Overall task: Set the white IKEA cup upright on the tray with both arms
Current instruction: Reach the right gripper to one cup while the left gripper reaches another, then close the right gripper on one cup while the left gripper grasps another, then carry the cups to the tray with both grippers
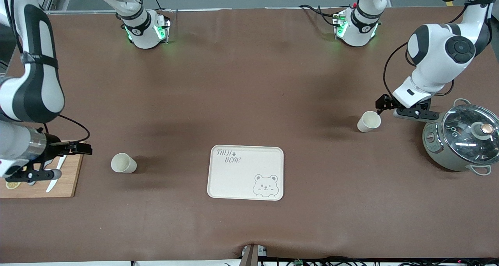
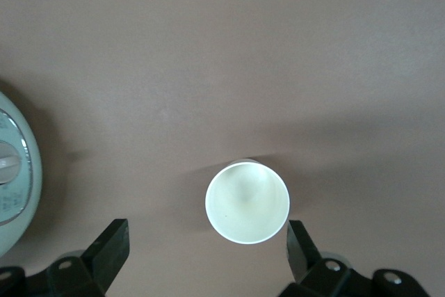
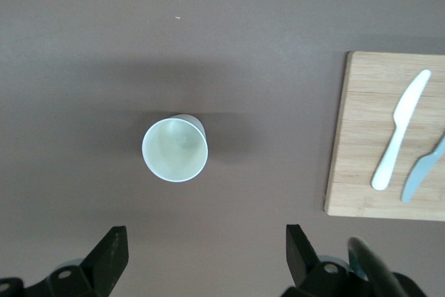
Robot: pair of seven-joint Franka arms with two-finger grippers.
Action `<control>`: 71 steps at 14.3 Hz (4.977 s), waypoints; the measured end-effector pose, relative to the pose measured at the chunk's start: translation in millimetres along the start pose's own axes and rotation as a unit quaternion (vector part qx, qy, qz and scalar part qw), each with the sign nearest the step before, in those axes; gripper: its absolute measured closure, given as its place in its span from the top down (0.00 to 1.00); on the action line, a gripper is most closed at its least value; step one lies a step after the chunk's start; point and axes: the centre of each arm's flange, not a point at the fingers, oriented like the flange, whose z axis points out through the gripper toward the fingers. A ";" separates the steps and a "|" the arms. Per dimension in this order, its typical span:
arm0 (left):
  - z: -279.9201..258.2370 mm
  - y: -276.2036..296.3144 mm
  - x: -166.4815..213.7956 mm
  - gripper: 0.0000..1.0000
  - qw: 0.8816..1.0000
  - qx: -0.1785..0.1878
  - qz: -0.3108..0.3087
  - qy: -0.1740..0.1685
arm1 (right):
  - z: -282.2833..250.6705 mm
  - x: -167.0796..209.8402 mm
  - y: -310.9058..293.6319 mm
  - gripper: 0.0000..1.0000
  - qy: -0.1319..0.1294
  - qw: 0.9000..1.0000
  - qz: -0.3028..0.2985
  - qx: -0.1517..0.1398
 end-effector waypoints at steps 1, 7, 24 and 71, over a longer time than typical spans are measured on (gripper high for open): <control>8.1 0.6 -5.0 1.00 1.000 0.000 0.000 0.003 | 11.5 4.6 -1.3 1.00 -0.002 1.000 -0.002 0.001; 55.9 -6.4 -14.1 1.00 1.000 0.001 -0.003 0.003 | 67.9 27.5 -12.9 1.00 0.001 0.999 -0.051 0.004; 113.3 -30.4 -20.5 1.00 1.000 0.004 0.016 0.003 | 129.2 13.4 20.6 1.00 0.042 0.993 -0.112 0.017; 45.2 330.5 169.3 0.04 0.962 -0.073 -0.263 -0.021 | 189.3 5.8 -0.1 0.04 0.068 0.987 -0.145 0.012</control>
